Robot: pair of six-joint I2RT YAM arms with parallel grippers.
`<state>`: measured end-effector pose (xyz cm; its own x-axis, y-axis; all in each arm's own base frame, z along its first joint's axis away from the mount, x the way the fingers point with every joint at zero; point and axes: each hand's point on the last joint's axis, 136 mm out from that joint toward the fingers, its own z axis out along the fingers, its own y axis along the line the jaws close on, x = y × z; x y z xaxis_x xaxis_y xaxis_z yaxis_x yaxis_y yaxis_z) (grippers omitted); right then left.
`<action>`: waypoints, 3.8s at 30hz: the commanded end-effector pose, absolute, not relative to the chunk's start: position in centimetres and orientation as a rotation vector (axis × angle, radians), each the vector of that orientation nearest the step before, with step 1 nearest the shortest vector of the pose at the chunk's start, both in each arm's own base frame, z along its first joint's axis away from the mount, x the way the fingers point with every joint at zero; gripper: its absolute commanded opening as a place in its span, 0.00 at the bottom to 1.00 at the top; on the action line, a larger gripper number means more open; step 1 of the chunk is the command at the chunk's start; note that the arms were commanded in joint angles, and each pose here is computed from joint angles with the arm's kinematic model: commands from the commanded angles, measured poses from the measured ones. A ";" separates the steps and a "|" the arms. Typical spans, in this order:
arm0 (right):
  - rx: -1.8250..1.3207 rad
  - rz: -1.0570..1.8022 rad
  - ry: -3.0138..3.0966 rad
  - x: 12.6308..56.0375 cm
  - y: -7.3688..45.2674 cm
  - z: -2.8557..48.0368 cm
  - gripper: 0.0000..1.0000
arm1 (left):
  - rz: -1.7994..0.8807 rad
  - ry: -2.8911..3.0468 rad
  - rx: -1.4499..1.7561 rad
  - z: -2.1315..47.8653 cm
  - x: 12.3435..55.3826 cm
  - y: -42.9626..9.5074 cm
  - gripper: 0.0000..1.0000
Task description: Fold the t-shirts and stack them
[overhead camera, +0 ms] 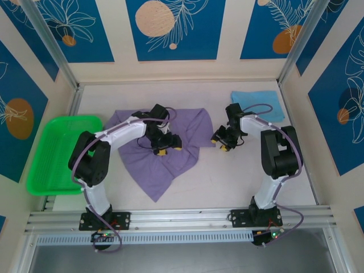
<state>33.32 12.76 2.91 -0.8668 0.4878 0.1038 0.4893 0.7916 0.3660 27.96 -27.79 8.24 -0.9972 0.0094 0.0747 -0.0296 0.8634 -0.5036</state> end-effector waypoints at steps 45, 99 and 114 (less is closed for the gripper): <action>-0.732 -0.675 -2.983 34.1 14.1 2.9 0.00 | 0.214 -2.940 -0.549 1.9 22.4 -30.3 0.16; -0.678 -0.808 -3.159 35.8 13.4 10.7 0.00 | 0.376 -3.112 -0.666 9.7 26.9 -33.0 0.00; -0.482 -1.479 -3.978 34.9 8.0 44.4 0.00 | 1.126 -4.456 -0.981 59.0 31.4 -21.5 0.00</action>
